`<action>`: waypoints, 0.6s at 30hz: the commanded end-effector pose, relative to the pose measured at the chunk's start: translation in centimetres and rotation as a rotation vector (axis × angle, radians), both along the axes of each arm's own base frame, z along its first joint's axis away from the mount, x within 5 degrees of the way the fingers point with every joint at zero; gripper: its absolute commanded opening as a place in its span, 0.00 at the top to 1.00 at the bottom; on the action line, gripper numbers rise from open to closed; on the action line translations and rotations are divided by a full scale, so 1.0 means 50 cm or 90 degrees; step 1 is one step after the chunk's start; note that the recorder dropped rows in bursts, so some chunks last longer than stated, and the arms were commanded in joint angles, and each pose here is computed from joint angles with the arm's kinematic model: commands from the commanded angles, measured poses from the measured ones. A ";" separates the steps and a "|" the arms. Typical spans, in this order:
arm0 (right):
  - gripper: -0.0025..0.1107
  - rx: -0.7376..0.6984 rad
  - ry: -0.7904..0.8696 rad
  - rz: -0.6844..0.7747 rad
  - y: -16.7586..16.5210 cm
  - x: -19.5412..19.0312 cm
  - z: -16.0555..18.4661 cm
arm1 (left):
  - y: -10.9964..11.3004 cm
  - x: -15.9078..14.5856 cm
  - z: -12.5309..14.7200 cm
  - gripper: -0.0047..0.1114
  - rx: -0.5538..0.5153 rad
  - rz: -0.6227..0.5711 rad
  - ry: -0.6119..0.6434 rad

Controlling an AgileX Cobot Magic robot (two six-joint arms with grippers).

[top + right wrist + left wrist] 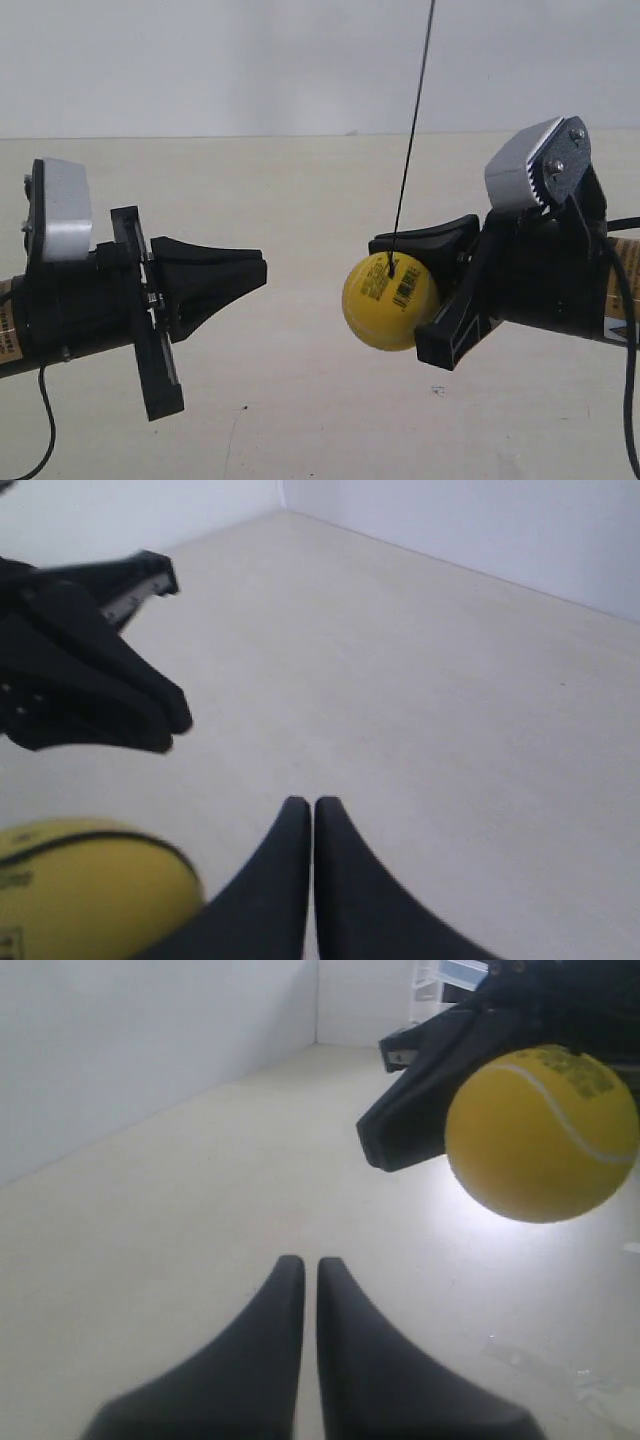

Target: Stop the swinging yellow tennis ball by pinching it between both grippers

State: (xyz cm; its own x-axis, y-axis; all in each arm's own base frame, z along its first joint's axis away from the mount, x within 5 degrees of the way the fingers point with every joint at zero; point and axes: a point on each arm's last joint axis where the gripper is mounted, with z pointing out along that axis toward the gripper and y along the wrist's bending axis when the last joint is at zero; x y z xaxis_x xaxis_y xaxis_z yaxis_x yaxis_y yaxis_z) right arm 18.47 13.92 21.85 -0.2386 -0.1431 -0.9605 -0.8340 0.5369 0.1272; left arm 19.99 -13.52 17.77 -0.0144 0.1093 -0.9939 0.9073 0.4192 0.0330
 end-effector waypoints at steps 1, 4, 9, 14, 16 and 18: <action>0.98 0.035 0.003 0.034 0.007 -0.008 0.011 | -0.007 -0.007 0.004 0.92 -0.024 -0.032 0.008; 0.98 0.034 0.006 0.038 0.008 -0.009 0.010 | -0.010 -0.010 0.004 0.92 -0.026 -0.037 0.012; 0.98 0.029 0.008 0.045 0.008 -0.011 0.009 | -0.030 -0.024 0.004 0.92 -0.025 -0.067 0.008; 0.98 0.020 0.010 0.062 0.010 -0.015 0.006 | -0.036 -0.021 0.008 0.92 -0.033 -0.047 -0.008; 0.98 0.017 0.009 0.065 0.010 -0.016 0.006 | -0.033 -0.016 0.010 0.92 -0.039 -0.027 -0.012; 0.98 0.013 0.007 0.072 0.011 -0.018 0.005 | -0.032 -0.013 0.011 0.92 -0.042 -0.016 -0.012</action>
